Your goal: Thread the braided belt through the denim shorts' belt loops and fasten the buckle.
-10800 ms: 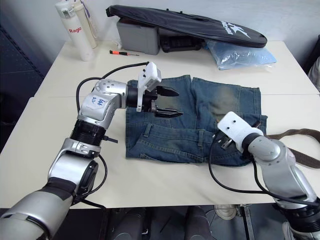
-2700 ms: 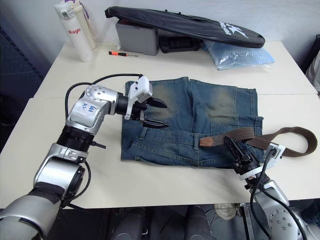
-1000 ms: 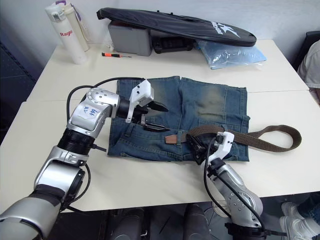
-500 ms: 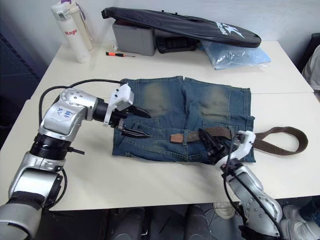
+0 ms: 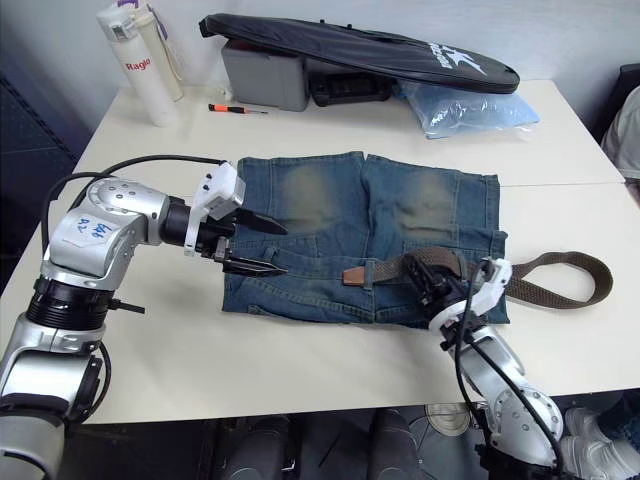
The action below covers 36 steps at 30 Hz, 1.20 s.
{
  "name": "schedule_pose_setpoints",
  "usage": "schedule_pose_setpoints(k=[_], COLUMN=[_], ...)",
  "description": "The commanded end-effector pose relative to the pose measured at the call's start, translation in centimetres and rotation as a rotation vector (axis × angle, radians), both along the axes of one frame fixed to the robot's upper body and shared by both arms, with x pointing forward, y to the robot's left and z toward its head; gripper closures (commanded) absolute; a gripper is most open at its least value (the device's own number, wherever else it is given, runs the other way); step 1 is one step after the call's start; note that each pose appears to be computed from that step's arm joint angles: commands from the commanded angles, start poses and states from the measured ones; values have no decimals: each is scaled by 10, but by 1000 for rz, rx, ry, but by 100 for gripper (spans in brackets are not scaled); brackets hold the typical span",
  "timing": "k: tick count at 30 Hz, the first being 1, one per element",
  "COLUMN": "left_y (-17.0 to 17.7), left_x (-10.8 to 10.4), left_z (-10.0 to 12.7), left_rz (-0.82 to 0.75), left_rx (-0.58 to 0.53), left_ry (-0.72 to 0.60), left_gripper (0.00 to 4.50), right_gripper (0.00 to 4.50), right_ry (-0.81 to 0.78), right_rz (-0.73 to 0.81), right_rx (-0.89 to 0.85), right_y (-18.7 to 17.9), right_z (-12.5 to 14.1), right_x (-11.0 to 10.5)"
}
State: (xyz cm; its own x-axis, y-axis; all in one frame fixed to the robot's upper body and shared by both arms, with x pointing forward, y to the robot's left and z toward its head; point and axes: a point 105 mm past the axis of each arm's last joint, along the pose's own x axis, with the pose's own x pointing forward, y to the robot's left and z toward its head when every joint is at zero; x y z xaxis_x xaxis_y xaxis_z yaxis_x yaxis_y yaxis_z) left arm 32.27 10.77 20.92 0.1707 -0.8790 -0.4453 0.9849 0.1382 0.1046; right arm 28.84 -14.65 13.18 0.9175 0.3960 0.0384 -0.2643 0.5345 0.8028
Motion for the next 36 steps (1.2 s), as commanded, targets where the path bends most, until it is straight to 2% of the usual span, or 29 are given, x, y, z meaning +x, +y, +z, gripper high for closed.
schedule_pose_setpoints(k=[1,6,13,15,18,23,24,28,30,33,36], left_y=[3,1,-4,-5,-6,-9,-10,-13,-14,-16,-17], left_x=[-4,-5,-4,-3,-2,-1,0,-1,-2,-2,-3], left_z=[10,8,6,6,5,4,4,1,0,-1,-1], left_rz=[1,1,-13,-21,-29,-42,-46,-60,-66,-74,-75], left_rx=[-13,-12,-6,-5,-3,-5,-7,-9,-9,-10,-10], left_ry=[-34,-31,-30,-30,-31,-31,-30,-26,-25,-29,-34], left_gripper=[0,0,0,0,0,0,0,0,0,0,0], right_gripper=[441,441,441,386,276,34,7,7,7,7,7], right_ry=[-44,-46,-20,-38,-71,-170,-197,-218,-217,-196,-158], right_rz=[86,184,162,200,263,477,509,553,582,650,661], right_rx=[-61,-138,-230,-265,-361,-752,-847,-1234,-1363,-1477,-1493], right_y=[23,52,44,38,28,20,17,-12,-26,-42,-53], right_z=[8,0,-8,-2,8,27,30,27,21,6,-8], right_x=[-5,-6,-4,-12,-25,-51,-53,-48,-43,-38,-33])
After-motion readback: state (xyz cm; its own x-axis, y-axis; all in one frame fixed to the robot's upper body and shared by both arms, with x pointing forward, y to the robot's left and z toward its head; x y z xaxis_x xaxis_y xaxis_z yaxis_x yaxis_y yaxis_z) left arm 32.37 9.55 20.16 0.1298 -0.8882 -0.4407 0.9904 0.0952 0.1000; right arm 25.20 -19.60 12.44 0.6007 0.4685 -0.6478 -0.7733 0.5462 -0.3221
